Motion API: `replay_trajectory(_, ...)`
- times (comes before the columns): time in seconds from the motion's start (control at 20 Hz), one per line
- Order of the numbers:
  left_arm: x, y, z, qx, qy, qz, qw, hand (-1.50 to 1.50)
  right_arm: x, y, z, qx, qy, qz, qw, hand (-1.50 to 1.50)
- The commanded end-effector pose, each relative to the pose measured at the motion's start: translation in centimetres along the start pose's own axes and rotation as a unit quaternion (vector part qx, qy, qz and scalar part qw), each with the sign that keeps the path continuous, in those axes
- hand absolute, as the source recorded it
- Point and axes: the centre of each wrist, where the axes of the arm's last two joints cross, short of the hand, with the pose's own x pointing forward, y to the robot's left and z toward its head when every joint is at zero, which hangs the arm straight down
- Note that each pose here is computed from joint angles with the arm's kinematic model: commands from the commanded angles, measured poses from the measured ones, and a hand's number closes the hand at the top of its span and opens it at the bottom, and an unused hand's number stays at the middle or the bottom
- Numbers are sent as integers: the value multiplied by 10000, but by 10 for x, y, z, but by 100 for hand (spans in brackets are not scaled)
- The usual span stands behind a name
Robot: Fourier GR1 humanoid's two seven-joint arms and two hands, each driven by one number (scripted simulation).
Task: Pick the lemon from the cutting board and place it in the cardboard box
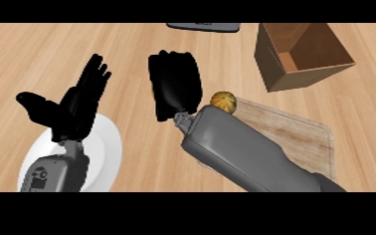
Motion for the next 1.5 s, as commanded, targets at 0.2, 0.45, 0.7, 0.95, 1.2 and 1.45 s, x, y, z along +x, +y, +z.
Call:
replay_trajectory(0.2, -9, -1, 10, 131, 29, -69, 9999, 0, 41, -40, -23, -1461, 1048, -545, 9822, 150)
replay_trajectory(0.45, 1, 18, 9, 293, 78, -6, 9995, 0, 36, -45, -42, -1667, 1519, -578, 9725, 150)
replay_trajectory(0.7, -15, 20, 16, 378, 53, -99, 9992, 0, 10, -57, -73, -1511, 1779, -542, 9709, 150)
replay_trajectory(0.95, -4, 39, 20, 369, 28, 46, 9993, 0, -26, -49, -91, -1759, 2023, -428, 9624, 150)
replay_trajectory(1.2, -1, 36, 8, 447, -34, -22, 9990, 0, -66, -37, -105, -1849, 2250, 185, 9565, 150)
replay_trajectory(1.45, -3, 37, 19, 433, -8, -25, 9991, 0, -131, -31, -113, -1703, 2334, 519, 9559, 150)
